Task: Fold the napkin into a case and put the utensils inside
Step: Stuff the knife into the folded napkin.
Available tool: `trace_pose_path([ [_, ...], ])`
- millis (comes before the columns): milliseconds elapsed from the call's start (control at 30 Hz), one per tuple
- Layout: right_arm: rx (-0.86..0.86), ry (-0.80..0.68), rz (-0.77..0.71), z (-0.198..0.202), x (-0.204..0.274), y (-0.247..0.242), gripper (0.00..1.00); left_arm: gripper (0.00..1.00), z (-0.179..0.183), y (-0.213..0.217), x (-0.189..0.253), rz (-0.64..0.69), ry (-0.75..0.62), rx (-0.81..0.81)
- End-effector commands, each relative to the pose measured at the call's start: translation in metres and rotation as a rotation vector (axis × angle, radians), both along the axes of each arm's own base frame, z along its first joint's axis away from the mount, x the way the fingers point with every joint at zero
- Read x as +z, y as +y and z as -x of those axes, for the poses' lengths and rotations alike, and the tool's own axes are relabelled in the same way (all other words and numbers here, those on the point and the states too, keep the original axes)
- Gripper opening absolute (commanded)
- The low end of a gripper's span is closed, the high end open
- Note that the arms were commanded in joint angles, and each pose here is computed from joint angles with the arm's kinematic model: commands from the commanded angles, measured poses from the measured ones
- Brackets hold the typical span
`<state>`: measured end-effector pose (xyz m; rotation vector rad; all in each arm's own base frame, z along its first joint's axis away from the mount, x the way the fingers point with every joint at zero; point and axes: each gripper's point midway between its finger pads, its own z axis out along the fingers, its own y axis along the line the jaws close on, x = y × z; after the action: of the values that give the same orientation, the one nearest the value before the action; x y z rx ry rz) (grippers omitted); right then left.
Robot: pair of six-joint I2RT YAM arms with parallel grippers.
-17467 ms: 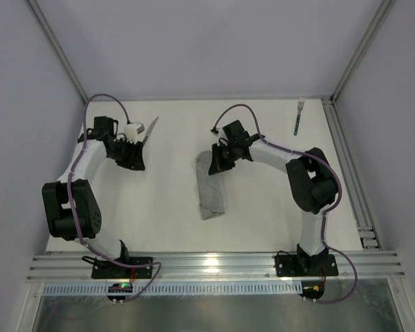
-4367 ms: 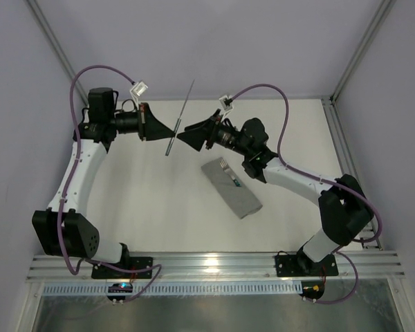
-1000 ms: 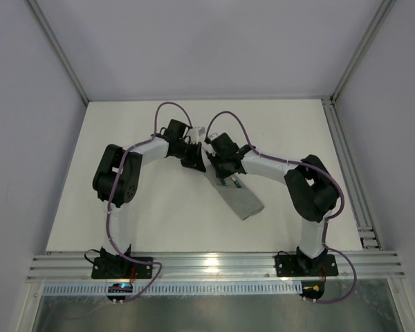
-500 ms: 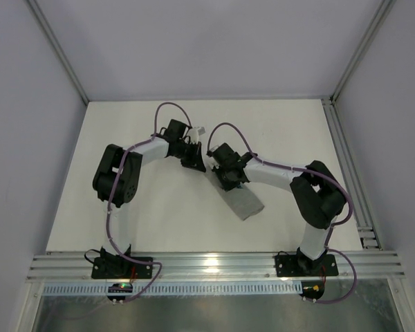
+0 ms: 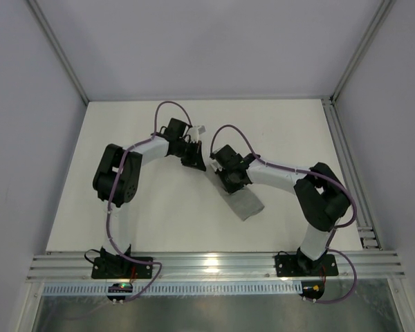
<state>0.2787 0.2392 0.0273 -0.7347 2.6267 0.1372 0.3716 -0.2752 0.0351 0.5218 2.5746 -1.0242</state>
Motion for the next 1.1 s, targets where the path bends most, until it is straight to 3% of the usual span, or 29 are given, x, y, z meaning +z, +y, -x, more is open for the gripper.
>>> trace_pose_path([
  [0, 0.009, 0.041, 0.052, 0.021, 0.005, -0.018, 0.04, 0.00, -0.027, 0.005, 0.009, -0.008, -0.086, 0.025],
  [67, 0.020, 0.053, 0.047, 0.024, 0.004, -0.018, 0.12, 0.00, -0.025, 0.005, 0.010, -0.003, -0.082, 0.021],
  [167, 0.035, 0.039, 0.015, 0.018, 0.012, -0.009, 0.35, 0.00, -0.024, 0.003, 0.010, 0.006, -0.079, 0.014],
  [300, 0.057, -0.053, -0.057, -0.004, 0.046, 0.010, 0.43, 0.00, -0.022, 0.002, 0.009, 0.014, -0.070, 0.005],
  [467, 0.106, -0.184, -0.129, -0.044, 0.084, 0.043, 0.45, 0.00, -0.020, 0.003, 0.008, 0.012, -0.068, -0.004],
  [667, 0.119, -0.164, -0.128, -0.081, 0.058, 0.070, 0.42, 0.00, -0.020, 0.002, 0.011, 0.017, -0.069, -0.005],
  [1067, 0.090, -0.122, -0.113, -0.095, 0.023, 0.068, 0.31, 0.00, -0.019, 0.002, 0.009, 0.017, -0.058, -0.005],
])
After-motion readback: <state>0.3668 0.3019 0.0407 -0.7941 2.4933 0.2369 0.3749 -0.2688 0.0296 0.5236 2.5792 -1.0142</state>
